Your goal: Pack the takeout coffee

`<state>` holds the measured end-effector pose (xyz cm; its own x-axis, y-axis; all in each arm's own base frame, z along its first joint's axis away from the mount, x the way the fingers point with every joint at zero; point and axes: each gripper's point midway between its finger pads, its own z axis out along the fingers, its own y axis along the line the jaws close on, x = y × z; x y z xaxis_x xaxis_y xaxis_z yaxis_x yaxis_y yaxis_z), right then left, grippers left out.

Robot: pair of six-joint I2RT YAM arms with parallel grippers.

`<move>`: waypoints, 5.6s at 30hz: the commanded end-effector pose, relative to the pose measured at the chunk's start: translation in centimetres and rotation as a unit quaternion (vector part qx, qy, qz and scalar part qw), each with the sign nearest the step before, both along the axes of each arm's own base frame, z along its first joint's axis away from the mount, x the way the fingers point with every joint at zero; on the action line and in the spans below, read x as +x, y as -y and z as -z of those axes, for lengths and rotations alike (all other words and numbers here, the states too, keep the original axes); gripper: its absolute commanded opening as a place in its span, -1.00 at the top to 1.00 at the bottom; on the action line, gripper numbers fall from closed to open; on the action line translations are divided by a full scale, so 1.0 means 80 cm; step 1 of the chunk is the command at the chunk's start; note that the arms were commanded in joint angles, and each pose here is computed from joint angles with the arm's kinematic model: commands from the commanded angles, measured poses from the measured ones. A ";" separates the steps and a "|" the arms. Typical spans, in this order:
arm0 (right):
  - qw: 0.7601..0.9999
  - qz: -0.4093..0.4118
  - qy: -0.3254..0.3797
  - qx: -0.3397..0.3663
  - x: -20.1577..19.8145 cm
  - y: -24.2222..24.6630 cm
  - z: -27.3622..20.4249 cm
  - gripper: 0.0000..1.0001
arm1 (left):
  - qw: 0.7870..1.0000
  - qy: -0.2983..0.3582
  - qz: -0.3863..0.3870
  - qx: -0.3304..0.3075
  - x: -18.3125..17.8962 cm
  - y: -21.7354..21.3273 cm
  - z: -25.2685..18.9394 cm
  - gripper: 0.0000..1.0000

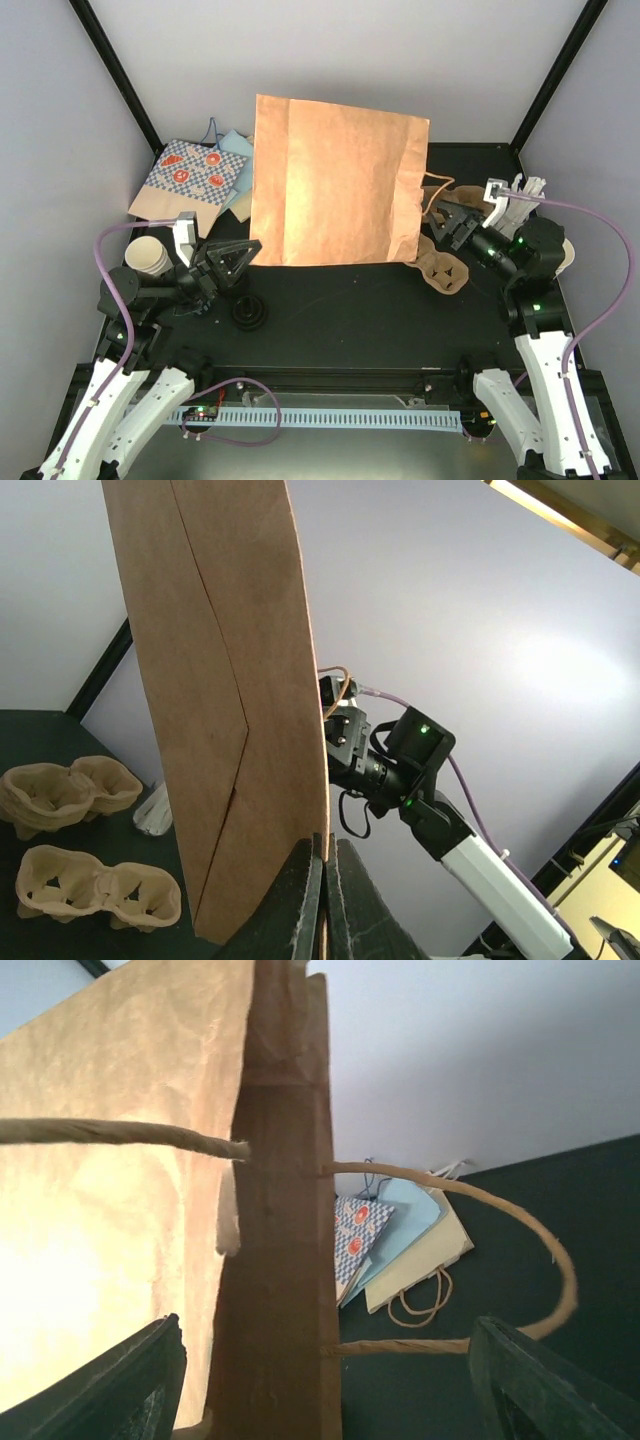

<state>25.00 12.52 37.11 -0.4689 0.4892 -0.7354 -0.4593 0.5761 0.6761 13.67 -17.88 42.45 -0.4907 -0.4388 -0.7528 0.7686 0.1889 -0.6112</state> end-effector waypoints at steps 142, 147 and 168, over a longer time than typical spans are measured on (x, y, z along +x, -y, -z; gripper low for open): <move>0.958 -0.150 -0.018 -0.242 -0.003 -0.179 0.028 0.98 | 0.963 -0.221 0.011 0.151 0.078 0.075 0.164 -0.79; 0.950 -0.181 -0.014 -0.253 -0.016 -0.196 0.037 0.98 | 0.966 -0.224 0.024 0.128 0.080 0.085 0.149 -0.60; 0.925 -0.293 -0.009 -0.242 -0.061 -0.231 0.066 0.71 | 0.963 -0.264 0.054 -0.013 0.085 0.115 0.094 -0.77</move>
